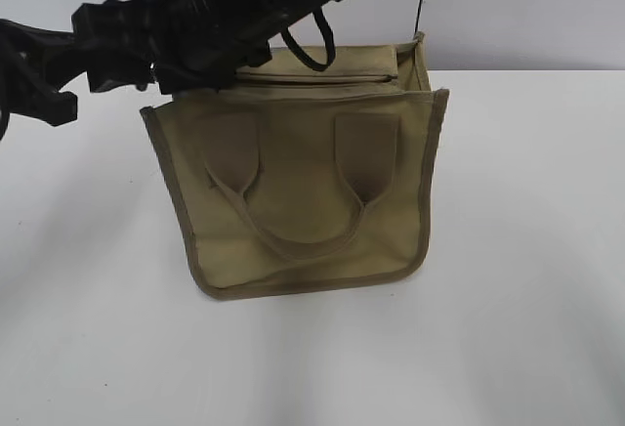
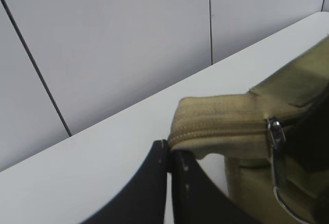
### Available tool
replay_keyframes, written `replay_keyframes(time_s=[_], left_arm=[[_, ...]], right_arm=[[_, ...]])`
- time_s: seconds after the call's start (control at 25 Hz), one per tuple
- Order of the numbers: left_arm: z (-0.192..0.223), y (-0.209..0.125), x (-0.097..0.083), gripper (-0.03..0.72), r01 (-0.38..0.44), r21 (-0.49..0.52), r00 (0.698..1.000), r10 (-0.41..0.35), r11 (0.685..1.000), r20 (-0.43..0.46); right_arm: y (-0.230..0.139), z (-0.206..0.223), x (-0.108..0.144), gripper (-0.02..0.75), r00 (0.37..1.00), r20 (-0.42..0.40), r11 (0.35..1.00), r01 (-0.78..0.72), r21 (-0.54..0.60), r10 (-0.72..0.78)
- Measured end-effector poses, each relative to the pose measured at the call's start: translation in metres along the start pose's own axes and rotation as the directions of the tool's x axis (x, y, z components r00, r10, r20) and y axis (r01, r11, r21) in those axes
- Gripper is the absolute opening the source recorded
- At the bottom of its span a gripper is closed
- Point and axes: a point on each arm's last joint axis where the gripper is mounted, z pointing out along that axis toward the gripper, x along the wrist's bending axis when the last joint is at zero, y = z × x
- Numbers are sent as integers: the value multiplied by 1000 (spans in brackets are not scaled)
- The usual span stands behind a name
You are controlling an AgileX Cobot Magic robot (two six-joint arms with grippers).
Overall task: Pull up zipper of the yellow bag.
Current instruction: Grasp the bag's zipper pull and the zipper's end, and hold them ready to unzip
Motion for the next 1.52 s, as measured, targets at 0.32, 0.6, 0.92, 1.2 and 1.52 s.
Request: replay_keyframes(time_s=[0.32,0.6,0.92,1.2,1.52], left_arm=[[0,0,0,-10,-2,1,1000,2,1000,1],[-2,3,-1,-10,-21,-9,1000,21,1000,9],[-4,5,-3,-10,-18,-11,1000,18,1000,25],[-6,11,-7,-10,12,-60,998,-8,998,63],[-6,11,-9,-10,15,-62,997,-10,998,81]], right_arm=[[1,6,-8,482,993,56,994,-106,-33,108],[-1,19,-17,384,968,75,970,-235,-69,240],[-1,22,-19,318,942,71,942,-321,-95,328],[1,22,-20,143,911,56,908,-401,-124,410],[-1,22,-19,52,909,62,909,-405,-102,412]])
